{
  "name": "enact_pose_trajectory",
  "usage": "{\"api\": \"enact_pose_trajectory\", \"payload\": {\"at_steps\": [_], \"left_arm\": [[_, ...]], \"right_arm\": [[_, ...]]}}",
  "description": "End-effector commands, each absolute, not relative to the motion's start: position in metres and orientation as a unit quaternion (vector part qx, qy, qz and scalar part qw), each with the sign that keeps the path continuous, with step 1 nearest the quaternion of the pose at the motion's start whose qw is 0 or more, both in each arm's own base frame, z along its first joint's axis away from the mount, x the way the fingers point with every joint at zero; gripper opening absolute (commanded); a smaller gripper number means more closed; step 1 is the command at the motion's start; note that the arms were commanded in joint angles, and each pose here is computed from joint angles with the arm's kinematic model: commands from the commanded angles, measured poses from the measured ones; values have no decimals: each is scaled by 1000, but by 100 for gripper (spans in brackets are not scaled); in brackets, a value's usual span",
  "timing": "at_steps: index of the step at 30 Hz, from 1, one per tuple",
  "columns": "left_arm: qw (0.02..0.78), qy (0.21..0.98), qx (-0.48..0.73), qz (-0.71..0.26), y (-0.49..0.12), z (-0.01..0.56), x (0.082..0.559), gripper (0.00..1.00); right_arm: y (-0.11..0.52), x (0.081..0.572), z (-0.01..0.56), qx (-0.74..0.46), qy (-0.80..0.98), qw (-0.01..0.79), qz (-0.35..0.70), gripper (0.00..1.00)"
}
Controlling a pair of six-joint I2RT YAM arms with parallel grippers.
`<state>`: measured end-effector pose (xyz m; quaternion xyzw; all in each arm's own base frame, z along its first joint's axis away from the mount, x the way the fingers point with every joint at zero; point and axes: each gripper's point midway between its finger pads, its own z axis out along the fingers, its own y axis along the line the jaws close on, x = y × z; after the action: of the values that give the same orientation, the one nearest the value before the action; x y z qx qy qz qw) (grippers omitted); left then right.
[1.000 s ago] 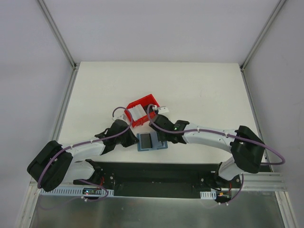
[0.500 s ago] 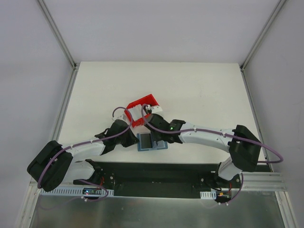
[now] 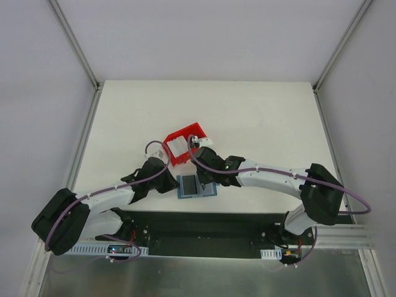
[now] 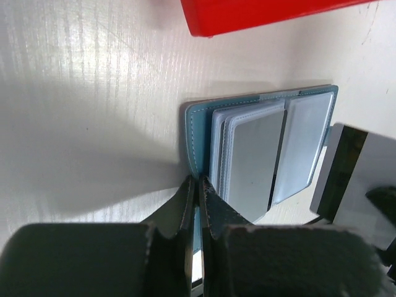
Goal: Put the credit cards into the card holder
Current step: Turn over the card slot in the card holder.
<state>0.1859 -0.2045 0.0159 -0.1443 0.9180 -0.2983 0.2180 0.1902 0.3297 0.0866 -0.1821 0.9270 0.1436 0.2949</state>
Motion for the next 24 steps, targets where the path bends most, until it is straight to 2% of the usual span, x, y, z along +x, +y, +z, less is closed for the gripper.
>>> {"api": "enact_pose_trajectory", "payload": {"at_steps": [1,5,14,18,24], "left_arm": [[210,924,-130,-291,-196,17,174,0],[226,911,-122,-321,-203,45,177,0],[233,902,-72,-355,-233,90,182,0],[222,910,-24,-349,-258,94,179,0],[203,928,-28,-312,-256,68,175,0]], "right_arm": [[314,201,90,-146,930,306,138,0],[298,201,64,-131,944,277,125,0],[302,191,37,-125,953,239,134,1],[299,190,36,-122,954,241,131,0],[273,203,56,-95,949,280,112,0]]}}
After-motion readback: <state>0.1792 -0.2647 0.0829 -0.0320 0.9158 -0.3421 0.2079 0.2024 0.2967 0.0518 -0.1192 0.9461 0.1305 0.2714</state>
